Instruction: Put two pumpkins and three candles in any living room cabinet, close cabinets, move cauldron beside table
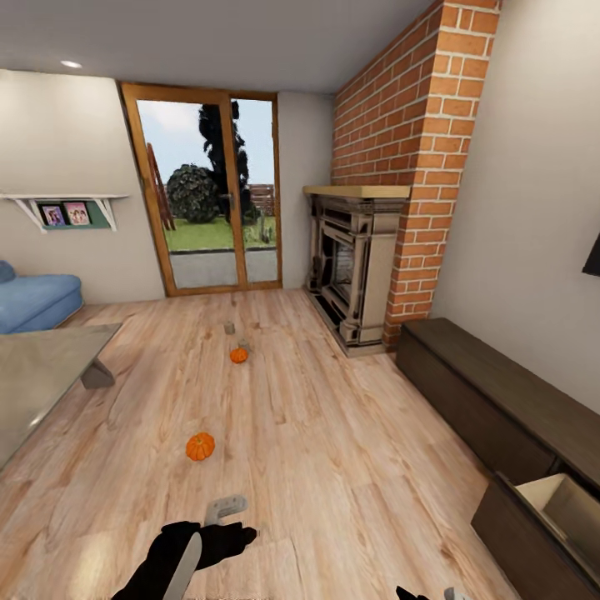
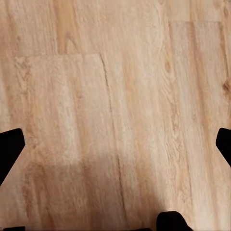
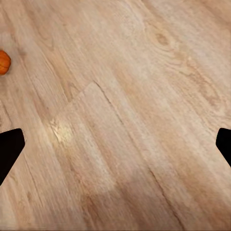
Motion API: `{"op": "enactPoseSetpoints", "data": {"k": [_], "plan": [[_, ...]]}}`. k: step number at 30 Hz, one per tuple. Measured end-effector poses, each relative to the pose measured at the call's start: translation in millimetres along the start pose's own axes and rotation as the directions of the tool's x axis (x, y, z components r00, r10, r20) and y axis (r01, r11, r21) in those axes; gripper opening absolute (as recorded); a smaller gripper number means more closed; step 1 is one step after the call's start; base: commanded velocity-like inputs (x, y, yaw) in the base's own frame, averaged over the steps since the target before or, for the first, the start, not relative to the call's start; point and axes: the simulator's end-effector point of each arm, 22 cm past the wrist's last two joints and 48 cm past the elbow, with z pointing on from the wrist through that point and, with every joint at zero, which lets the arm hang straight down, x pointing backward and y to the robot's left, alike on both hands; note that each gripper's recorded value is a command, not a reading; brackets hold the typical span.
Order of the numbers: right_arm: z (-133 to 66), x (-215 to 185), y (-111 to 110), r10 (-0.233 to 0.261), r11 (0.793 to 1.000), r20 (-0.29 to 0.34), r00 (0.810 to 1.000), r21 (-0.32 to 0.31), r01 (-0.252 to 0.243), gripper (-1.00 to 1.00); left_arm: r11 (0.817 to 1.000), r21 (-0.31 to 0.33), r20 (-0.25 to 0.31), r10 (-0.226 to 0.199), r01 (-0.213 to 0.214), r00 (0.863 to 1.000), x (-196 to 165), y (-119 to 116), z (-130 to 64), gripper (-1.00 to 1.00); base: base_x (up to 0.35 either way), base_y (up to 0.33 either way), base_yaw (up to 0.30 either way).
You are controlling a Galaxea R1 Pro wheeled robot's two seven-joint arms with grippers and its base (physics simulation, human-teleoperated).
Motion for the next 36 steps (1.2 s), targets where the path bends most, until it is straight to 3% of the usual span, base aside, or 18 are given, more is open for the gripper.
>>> {"op": "enactPoseSetpoints", "data": {"k": [8, 36], "plan": [[-9.3, -4, 6, 0.003, 1.0, -0.006, 1.0, 0.003, -0.003, 1.0, 1.0, 0.001, -0.006, -0.003, 0.003, 1.0, -4, -4, -9.7, 1.0, 0.0, 0.0, 0.208], [-43.1, -22, 25, 0.005, 1.0, -0.01, 1.0, 0.014, -0.005, 1.0, 1.0, 0.004, -0.011, -0.006, 0.006, 1.0, -21, -19, -47.3, 1.0, 0.0, 0.0, 0.025]]}}
